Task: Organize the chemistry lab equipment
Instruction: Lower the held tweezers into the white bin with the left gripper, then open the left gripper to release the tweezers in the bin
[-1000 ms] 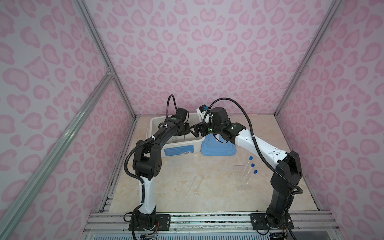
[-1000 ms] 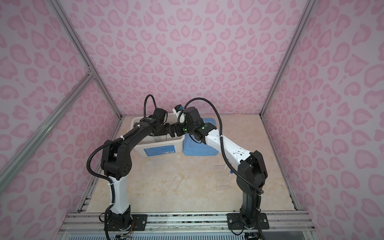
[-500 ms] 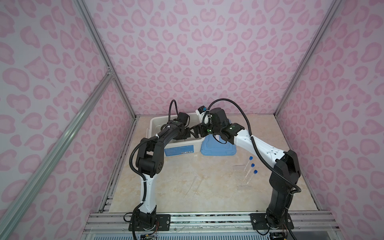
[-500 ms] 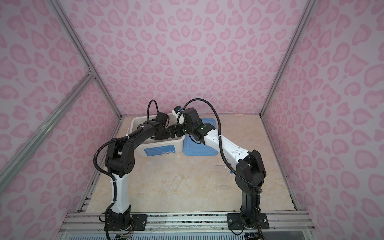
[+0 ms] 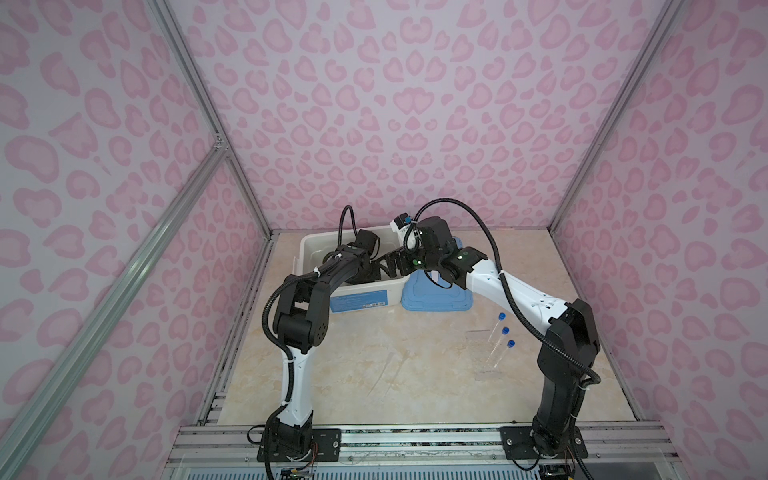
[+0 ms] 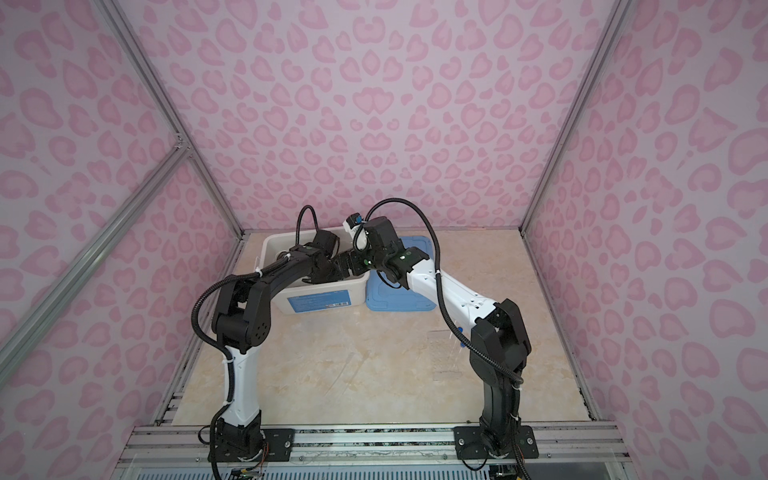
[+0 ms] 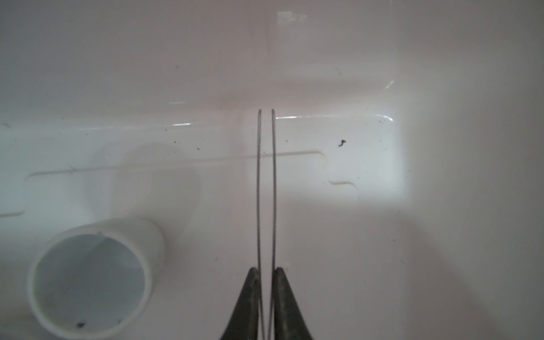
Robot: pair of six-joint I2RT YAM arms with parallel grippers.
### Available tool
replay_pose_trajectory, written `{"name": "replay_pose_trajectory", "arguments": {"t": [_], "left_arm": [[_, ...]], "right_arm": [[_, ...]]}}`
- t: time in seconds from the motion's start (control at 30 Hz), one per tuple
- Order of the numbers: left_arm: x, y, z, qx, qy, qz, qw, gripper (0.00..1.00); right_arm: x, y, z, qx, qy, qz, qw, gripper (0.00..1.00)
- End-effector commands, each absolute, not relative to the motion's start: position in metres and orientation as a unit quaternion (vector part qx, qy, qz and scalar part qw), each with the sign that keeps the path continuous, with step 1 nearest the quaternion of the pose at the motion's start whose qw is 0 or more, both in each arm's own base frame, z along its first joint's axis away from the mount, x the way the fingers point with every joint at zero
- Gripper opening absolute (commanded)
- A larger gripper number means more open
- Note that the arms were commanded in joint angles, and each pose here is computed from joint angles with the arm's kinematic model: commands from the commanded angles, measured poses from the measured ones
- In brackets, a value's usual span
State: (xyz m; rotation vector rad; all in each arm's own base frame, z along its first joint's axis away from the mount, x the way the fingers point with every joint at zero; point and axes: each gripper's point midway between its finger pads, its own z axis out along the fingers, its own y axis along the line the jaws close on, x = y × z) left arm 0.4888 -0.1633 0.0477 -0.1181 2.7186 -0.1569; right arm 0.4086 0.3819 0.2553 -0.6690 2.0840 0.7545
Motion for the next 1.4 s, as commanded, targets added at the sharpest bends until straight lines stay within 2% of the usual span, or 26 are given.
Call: {"name": "replay_pose_trajectory", "arguments": {"t": [0.0, 0.23, 0.37, 0.5, 0.57, 0.6, 0.9, 0.97, 1.17, 1.37], "left_arm": [[0.490, -0.163, 0.045, -0.040, 0.977, -0.056, 0.204, 0.14], [0.489, -0.163, 0.038, -0.040, 0.978, -0.058, 0.196, 0.16], [0.489, -0.161, 0.046, -0.040, 0.977, -0.053, 0.204, 0.22], [0.490, -0.160, 0.057, -0.040, 0.975, -0.054, 0.214, 0.34], [0.489, -0.159, 0.062, -0.041, 0.974, -0.053, 0.218, 0.35], [0.489, -0.159, 0.065, -0.041, 0.973, -0.053, 0.220, 0.40], [0.489, -0.157, 0.098, -0.042, 0.966, -0.057, 0.249, 0.41], [0.488, -0.155, 0.113, -0.042, 0.963, -0.060, 0.261, 0.44], [0.477, -0.154, 0.175, -0.046, 0.947, -0.086, 0.307, 0.64], [0.453, -0.157, 0.229, -0.044, 0.929, -0.134, 0.342, 0.96]], "right_arm": [[0.411, 0.382, 0.249, -0.263, 0.827, 0.293, 0.402, 0.96], [0.410, 0.381, 0.251, -0.261, 0.826, 0.291, 0.405, 0.96], [0.410, 0.380, 0.253, -0.261, 0.826, 0.291, 0.407, 0.96], [0.410, 0.380, 0.257, -0.260, 0.824, 0.293, 0.409, 0.96], [0.409, 0.379, 0.258, -0.260, 0.824, 0.292, 0.411, 0.96], [0.409, 0.379, 0.260, -0.259, 0.823, 0.292, 0.413, 0.96], [0.404, 0.373, 0.273, -0.255, 0.819, 0.290, 0.424, 0.96], [0.402, 0.371, 0.279, -0.254, 0.817, 0.290, 0.429, 0.96], [0.392, 0.359, 0.302, -0.254, 0.810, 0.286, 0.444, 0.97], [0.375, 0.343, 0.311, -0.259, 0.807, 0.280, 0.451, 0.98]]}}
